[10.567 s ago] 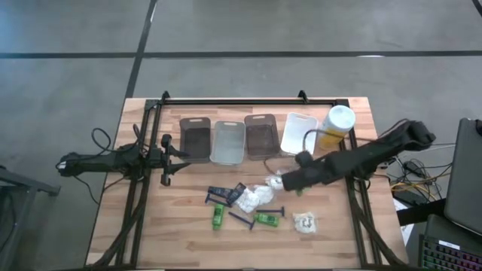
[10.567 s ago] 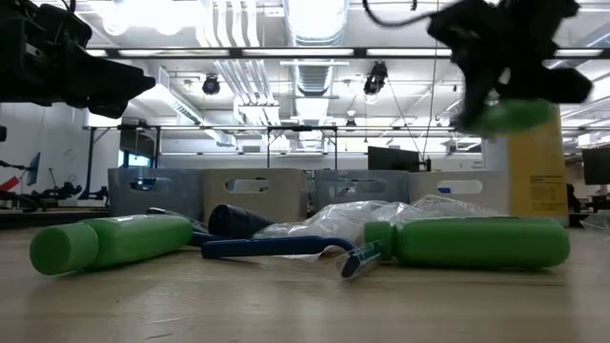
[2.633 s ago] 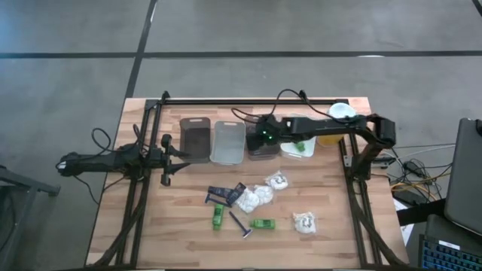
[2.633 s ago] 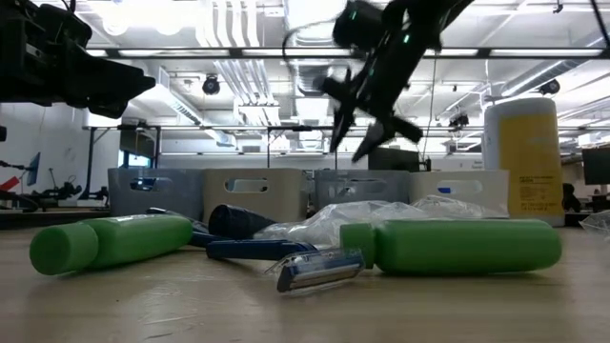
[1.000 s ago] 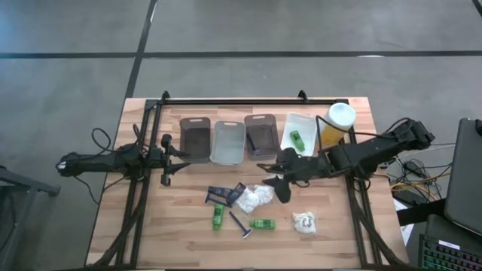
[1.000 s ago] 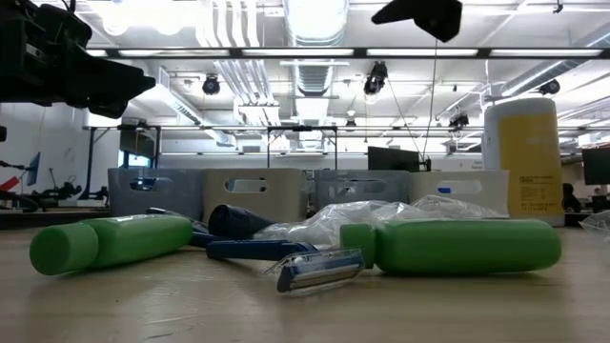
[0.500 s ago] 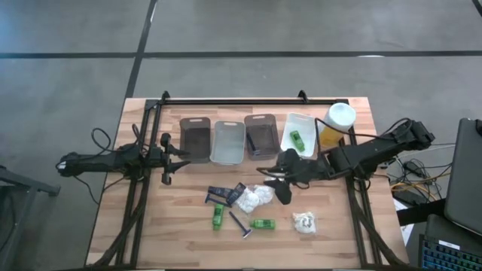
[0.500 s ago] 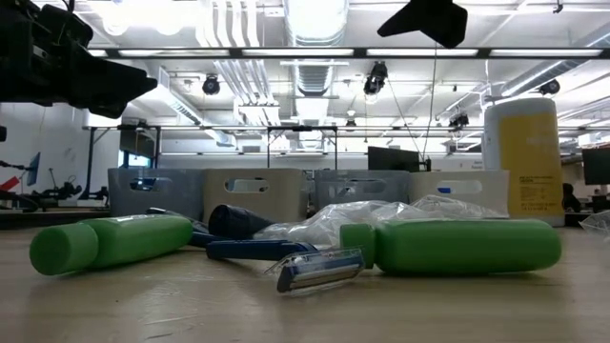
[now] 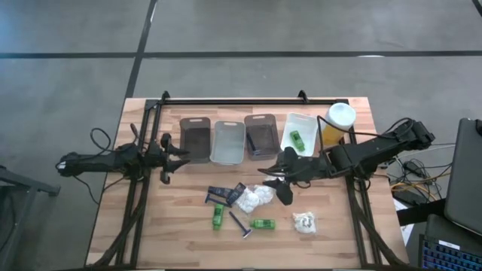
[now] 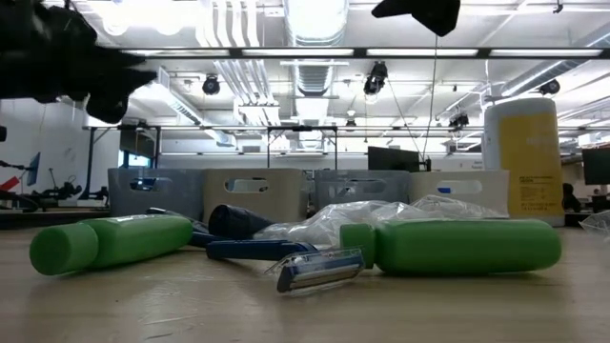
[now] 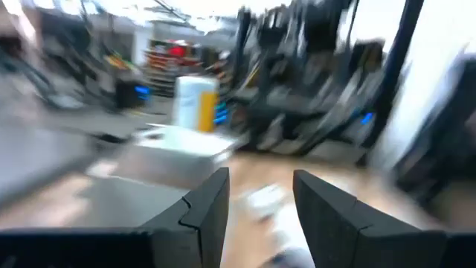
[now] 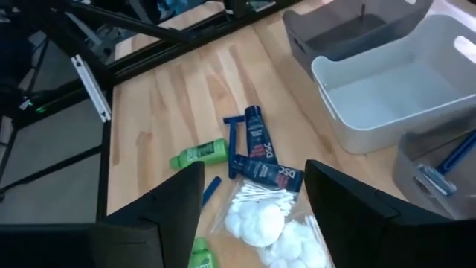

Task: Pick & Place Travel size toiletries
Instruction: Put the blue shave cream into the left black bin

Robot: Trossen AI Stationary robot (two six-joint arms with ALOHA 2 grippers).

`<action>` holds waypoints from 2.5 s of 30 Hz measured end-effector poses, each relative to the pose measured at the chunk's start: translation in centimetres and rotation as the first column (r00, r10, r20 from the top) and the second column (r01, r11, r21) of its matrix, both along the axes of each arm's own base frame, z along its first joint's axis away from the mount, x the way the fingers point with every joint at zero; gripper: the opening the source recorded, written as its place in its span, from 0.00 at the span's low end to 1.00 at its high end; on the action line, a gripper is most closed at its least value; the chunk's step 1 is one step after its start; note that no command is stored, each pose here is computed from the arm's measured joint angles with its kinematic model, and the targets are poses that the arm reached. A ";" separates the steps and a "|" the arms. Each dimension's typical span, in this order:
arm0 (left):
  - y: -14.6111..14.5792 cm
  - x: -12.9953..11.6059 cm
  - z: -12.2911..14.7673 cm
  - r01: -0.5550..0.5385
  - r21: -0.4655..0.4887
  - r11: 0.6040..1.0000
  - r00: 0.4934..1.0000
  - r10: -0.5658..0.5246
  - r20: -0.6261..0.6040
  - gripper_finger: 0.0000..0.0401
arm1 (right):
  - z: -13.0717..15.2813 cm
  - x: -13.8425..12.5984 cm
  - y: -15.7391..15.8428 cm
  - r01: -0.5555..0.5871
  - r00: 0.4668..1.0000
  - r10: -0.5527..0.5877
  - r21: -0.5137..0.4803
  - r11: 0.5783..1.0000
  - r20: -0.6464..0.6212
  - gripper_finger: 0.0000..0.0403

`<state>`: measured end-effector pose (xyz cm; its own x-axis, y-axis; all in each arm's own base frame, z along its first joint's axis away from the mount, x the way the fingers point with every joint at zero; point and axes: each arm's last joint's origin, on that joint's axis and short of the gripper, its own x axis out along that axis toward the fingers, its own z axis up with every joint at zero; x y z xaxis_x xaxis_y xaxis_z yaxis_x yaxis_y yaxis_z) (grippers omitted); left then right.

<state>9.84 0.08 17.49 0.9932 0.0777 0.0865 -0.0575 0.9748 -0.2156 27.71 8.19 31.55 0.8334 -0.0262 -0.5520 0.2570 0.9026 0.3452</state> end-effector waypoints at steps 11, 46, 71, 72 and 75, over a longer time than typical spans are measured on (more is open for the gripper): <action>0.1 -0.1 1.0 0.147 -0.733 0.664 0.982 -0.007 0.191 0.39 | -0.1 0.0 -0.1 0.047 0.999 -0.047 0.062 0.997 -0.003 0.57; -1.4 2.6 5.3 0.165 -0.828 0.536 0.982 -0.170 0.086 0.38 | -2.5 2.0 -0.6 0.124 0.987 -0.088 0.291 0.949 -0.133 0.61; -4.7 13.9 8.9 0.149 -0.177 0.973 0.525 -0.229 -0.820 0.35 | -3.7 0.3 0.4 0.043 0.955 0.001 0.142 0.989 -0.297 0.83; -4.8 14.3 8.6 0.171 -0.159 0.972 0.515 -0.226 -0.827 0.35 | -3.8 0.3 0.4 0.053 0.955 -0.010 0.137 0.989 -0.295 0.83; -5.1 15.5 6.8 0.225 -0.125 0.966 0.443 -0.216 -0.870 0.36 | -3.8 0.3 0.3 0.069 0.956 -0.031 0.121 0.990 -0.292 0.84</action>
<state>25.30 -5.00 24.28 0.5325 -0.1512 -0.8328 0.0070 0.9847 -0.1744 28.02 8.49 27.75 0.6373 0.0234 -0.7702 0.4061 0.8393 0.3616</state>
